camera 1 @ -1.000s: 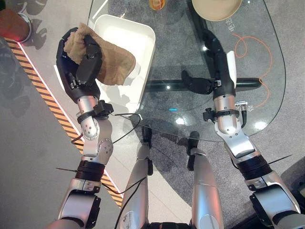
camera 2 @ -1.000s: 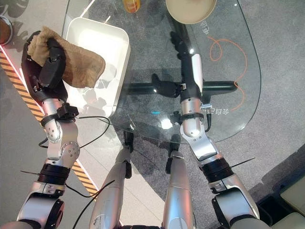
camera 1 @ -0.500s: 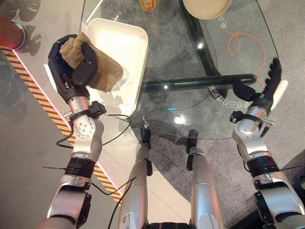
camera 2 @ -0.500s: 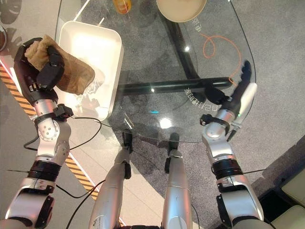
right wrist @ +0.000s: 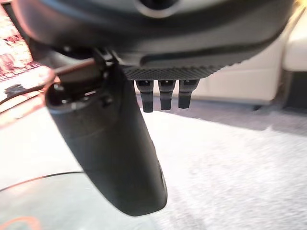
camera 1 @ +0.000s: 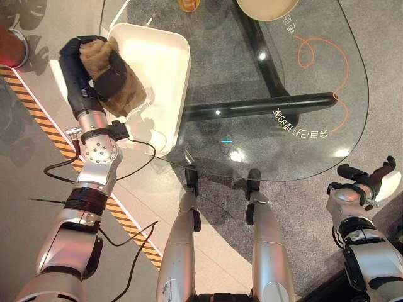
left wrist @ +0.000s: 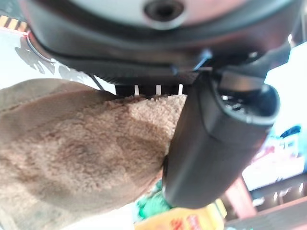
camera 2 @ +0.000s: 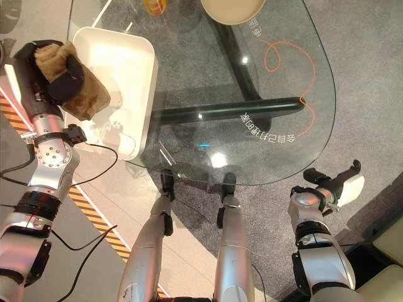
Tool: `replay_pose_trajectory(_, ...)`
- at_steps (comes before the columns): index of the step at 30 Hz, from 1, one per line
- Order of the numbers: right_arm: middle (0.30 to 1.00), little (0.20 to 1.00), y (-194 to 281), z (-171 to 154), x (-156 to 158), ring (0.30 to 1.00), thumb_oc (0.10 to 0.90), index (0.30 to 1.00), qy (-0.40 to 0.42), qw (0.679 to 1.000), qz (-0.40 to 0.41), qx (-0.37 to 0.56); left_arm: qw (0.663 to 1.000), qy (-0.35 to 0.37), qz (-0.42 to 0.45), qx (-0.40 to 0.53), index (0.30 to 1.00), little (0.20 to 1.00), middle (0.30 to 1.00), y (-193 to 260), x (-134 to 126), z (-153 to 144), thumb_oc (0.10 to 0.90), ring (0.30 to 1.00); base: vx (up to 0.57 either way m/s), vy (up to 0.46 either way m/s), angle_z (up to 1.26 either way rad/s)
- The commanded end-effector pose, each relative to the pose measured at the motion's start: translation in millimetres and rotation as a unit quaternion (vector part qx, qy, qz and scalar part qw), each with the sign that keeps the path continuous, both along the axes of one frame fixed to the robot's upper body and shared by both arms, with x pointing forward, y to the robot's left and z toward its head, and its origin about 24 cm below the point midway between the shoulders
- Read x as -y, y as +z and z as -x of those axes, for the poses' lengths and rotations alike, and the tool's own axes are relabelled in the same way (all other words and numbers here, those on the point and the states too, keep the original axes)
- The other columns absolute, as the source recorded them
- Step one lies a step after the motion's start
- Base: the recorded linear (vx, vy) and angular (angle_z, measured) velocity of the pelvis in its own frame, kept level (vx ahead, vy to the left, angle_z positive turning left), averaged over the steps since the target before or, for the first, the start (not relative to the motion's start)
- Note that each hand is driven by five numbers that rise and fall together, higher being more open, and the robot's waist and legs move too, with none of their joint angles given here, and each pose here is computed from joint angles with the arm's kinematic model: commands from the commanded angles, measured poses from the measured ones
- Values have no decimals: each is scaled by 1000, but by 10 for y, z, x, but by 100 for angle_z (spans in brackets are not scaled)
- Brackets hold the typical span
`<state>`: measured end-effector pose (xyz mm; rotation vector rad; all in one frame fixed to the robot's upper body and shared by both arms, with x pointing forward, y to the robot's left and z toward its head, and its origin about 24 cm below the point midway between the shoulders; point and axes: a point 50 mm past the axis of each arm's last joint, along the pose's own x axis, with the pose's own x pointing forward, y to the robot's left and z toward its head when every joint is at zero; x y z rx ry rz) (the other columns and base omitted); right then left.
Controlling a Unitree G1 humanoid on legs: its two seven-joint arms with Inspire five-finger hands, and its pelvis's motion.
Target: Wipe the table with a cloth and put it in the basket.
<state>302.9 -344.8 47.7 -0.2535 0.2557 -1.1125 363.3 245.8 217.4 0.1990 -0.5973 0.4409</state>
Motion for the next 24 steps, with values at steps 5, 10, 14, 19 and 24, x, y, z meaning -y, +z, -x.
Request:
replay_pose_trajectory(5, 900, 900, 36, 190, 321, 900, 800, 900, -22, 998, 28, -43, 992, 41, -51, 106, 300, 200, 300, 768, -112, 41, 100, 300, 0, 0, 0)
replay_pose_trajectory(10, 900, 900, -117, 236, 293, 900, 800, 900, 2, 995, 21, -101, 993, 60, -80, 56, 300, 200, 300, 697, -109, -70, 100, 300, 10, 22, -2)
replay_pose_trajectory(14, 900, 900, -252, 308, 271, 900, 800, 900, 13, 990, 16, -142, 993, 73, -93, 20, 300, 200, 300, 617, -131, -127, 100, 300, 26, 38, -6)
replay_pose_trajectory(19, 900, 900, -334, 326, 222, 900, 800, 900, 26, 985, 16, -168, 992, 82, -98, -6, 300, 200, 300, 578, -162, -168, 100, 300, 8, 28, -4)
replay_pose_trajectory(24, 900, 900, -381, 328, 183, 900, 800, 900, 37, 981, 19, -192, 988, 85, -112, -69, 300, 200, 300, 446, -185, -253, 100, 300, 13, 29, -3)
